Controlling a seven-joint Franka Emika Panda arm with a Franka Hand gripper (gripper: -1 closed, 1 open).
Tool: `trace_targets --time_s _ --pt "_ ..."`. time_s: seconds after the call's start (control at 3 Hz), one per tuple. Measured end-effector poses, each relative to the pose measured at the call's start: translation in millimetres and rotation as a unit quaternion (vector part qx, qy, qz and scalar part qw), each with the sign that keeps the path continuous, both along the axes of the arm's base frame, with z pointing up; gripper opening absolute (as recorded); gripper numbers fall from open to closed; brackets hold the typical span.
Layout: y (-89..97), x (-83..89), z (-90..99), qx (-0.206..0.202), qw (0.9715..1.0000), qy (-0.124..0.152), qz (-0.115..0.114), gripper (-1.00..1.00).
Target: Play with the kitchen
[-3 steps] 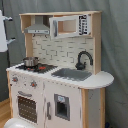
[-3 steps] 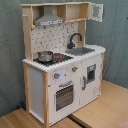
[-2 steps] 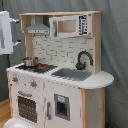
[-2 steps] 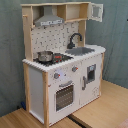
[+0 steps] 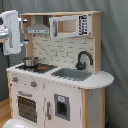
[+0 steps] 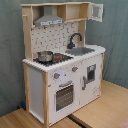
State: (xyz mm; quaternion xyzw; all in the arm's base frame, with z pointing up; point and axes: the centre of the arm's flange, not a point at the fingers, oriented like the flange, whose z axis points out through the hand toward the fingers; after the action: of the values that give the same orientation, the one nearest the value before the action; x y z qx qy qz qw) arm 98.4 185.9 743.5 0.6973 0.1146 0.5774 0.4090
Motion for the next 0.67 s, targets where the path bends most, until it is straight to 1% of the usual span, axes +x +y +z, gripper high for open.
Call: trace_targets --time_s 0.33,0.67 --pt "-19.5 12.2 4.5 -0.007 0.9998 0.005 0.02 1.0" --pt "-44.0 19.0 7.6 -0.011 0.9993 0.006 0.034 1.0"
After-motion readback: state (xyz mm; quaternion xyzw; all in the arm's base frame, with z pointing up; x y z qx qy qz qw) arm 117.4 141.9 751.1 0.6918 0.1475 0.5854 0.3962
